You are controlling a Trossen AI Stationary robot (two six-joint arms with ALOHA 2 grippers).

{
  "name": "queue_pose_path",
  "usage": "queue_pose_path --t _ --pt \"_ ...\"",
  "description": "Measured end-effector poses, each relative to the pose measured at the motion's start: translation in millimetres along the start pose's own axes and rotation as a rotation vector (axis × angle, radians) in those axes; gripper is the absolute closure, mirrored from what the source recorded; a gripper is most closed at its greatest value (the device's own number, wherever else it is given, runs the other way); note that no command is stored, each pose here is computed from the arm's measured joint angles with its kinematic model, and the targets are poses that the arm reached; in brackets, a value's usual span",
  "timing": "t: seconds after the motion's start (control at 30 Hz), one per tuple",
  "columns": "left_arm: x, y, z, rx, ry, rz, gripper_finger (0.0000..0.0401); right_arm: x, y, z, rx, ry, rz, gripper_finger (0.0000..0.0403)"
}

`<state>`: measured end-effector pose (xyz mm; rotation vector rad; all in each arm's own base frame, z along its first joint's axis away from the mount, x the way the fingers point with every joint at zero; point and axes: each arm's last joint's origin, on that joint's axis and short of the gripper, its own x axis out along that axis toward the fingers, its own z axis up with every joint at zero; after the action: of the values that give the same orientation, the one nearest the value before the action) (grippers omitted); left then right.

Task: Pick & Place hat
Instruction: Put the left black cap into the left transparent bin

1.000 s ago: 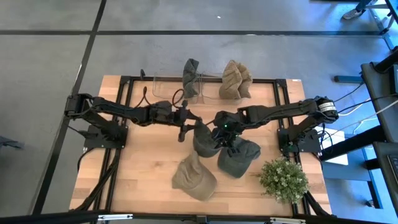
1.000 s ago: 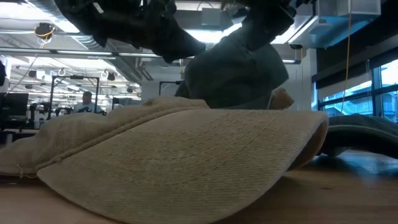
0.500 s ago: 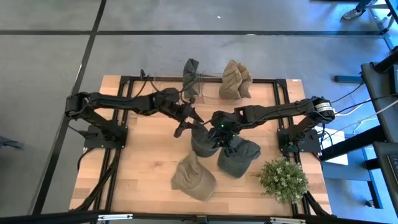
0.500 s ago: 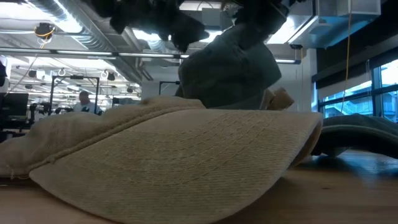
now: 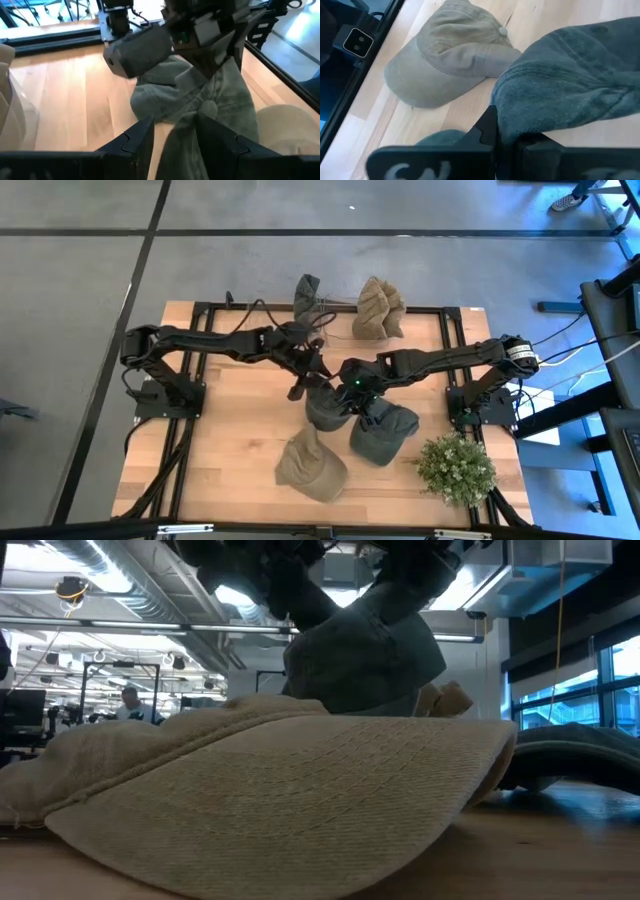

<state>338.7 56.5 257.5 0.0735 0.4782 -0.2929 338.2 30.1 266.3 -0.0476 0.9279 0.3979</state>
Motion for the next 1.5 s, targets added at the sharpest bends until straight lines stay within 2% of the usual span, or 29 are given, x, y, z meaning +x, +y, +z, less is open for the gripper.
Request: queue_pose_path --t 0.13,0.27,0.37,1.2,1.33,1.5 --pt "1.8 -0.5 -3.0 -0.022 0.019 -0.022 0.026 0.0 0.2 -1.6 0.005 0.016 0.0 0.039" --pt "1.0 -3.2 -1.0 -0.057 -0.009 -0.11 0.026 -0.1 -0.8 -3.1 0.01 0.037 -0.038 0.0389" --pt "1.1 -3.3 -0.9 -0.06 -0.01 -0.109 0.026 -0.1 -1.6 -3.0 0.005 0.038 -0.066 0.0389" --pt "5.0 -13.1 1.2 -0.048 -0.007 -0.137 0.026 -0.1 -1.9 -1.9 0.004 0.027 -0.07 0.0389" --pt "5.8 -14.8 1.6 -0.045 -0.006 -0.138 0.0272 -0.1 -2.0 -1.5 0.003 0.023 -0.07 0.0389" --pt "5.8 -15.0 1.6 -0.045 -0.006 -0.139 0.0311 -0.1 -2.0 -1.5 0.003 0.023 -0.07 0.0389"
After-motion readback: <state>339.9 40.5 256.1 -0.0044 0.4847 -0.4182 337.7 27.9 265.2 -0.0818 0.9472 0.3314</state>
